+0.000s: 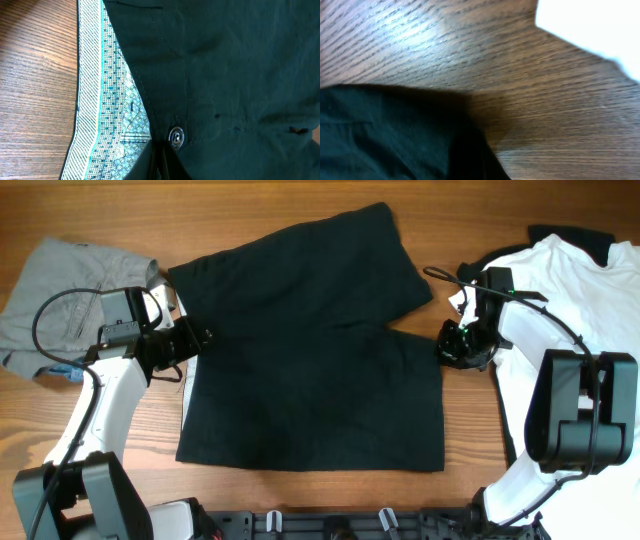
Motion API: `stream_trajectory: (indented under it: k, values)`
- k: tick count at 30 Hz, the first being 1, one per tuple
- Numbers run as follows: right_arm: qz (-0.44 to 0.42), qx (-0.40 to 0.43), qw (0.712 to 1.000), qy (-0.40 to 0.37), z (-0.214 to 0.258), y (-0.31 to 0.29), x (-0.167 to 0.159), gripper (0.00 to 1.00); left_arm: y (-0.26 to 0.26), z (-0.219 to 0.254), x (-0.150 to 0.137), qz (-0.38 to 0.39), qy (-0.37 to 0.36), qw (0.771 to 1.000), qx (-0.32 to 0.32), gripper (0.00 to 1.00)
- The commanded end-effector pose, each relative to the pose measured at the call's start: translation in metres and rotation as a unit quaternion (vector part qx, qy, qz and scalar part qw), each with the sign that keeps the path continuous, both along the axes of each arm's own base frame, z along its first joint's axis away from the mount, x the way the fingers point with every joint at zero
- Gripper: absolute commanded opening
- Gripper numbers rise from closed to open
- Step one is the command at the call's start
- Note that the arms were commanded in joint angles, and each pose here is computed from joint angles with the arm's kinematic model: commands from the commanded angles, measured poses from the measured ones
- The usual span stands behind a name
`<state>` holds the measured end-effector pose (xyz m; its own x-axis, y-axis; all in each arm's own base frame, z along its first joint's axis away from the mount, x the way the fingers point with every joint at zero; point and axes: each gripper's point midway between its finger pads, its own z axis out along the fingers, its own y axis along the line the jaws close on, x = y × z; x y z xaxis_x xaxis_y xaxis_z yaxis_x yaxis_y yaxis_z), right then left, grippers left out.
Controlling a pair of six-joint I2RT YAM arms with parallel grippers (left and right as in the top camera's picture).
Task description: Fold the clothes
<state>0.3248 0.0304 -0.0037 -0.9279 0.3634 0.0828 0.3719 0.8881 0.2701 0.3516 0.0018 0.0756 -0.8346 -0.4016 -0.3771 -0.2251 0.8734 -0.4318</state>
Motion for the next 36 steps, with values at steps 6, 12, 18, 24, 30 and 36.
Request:
stream_trajectory:
  k: [6,12,18,24,30,36]
  values:
    - [0.027,0.03,0.999,-0.016,0.01,0.01,-0.002,0.04,0.003,0.009,0.006,-0.002,-0.014,1.0,0.007,0.04]
    - [0.027,0.031,0.999,-0.008,0.004,0.01,-0.004,0.04,0.003,0.009,0.006,-0.002,-0.014,1.0,0.007,0.04]
    - [-0.009,0.007,1.0,0.023,-0.012,0.003,-0.008,0.04,0.003,0.009,0.006,-0.001,-0.014,1.0,0.007,0.04]
    - [-0.047,-0.005,0.997,0.066,-0.033,-0.001,-0.016,0.04,0.002,0.01,0.007,-0.002,-0.016,1.0,0.006,0.04]
    - [-0.07,-0.041,0.993,0.088,-0.038,-0.013,-0.024,0.04,0.007,0.02,0.007,0.005,-0.031,0.999,0.009,0.04]
    - [-0.07,-0.041,0.992,0.096,-0.037,-0.014,-0.028,0.04,0.039,0.032,0.003,0.051,-0.04,0.997,0.048,0.04]
